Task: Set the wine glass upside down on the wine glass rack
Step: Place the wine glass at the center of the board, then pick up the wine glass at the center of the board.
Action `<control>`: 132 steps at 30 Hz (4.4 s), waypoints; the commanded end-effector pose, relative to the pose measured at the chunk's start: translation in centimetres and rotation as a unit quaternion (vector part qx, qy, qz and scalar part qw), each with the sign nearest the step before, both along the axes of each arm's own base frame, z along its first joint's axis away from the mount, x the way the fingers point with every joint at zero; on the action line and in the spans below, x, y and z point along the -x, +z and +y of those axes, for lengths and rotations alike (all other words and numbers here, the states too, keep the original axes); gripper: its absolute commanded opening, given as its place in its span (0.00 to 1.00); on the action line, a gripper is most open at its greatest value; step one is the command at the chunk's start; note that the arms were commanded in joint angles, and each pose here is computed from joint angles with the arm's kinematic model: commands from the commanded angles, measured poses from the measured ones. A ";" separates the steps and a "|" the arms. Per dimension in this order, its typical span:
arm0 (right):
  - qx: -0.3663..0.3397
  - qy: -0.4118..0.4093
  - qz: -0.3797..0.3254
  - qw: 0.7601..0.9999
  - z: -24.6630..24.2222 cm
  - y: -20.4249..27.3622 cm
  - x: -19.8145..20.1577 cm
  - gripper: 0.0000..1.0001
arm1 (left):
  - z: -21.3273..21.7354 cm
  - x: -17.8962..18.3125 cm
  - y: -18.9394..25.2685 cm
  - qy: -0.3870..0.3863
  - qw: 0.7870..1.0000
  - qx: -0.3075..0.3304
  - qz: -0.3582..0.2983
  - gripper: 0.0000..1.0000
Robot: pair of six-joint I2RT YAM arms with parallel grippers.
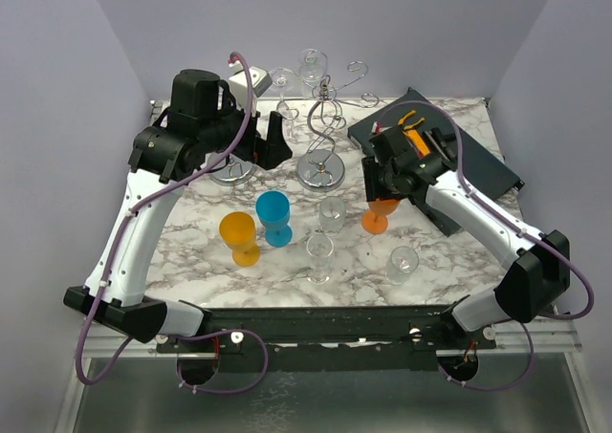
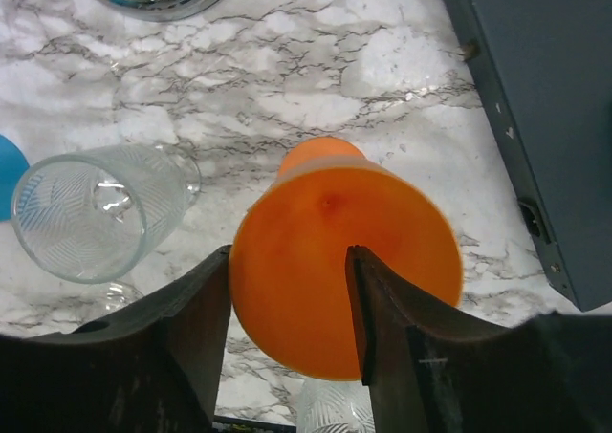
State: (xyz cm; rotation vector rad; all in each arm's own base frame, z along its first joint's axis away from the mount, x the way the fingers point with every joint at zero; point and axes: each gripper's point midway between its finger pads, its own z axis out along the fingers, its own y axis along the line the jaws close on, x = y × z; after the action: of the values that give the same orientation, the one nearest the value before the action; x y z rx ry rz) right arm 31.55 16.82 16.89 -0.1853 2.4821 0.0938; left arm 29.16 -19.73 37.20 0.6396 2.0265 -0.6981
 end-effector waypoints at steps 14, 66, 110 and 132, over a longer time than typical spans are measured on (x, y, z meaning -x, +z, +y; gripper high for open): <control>-0.054 0.070 -0.042 0.995 7.9 5.2 0.8 0.58 | 1.4 -0.5 2.1 0.025 0.999 -0.027 -0.040 0.99; -0.147 0.036 -0.083 0.985 10.5 5.7 6.7 0.63 | 2.1 0.0 2.3 0.031 0.997 -0.037 -0.056 0.99; -0.066 -0.171 -0.091 0.979 8.2 -8.3 3.7 0.22 | 2.1 1.2 1.9 0.012 0.998 -0.037 -0.050 0.99; -0.350 -0.002 -0.335 0.875 9.2 21.0 5.2 0.00 | -0.8 3.3 1.0 -0.072 0.997 0.014 0.002 0.90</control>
State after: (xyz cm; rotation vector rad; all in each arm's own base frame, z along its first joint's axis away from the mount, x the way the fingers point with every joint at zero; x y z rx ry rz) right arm 26.41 23.77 31.31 0.1602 1.8076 0.6069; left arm 27.60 -19.32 37.99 0.7357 1.9856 -0.6841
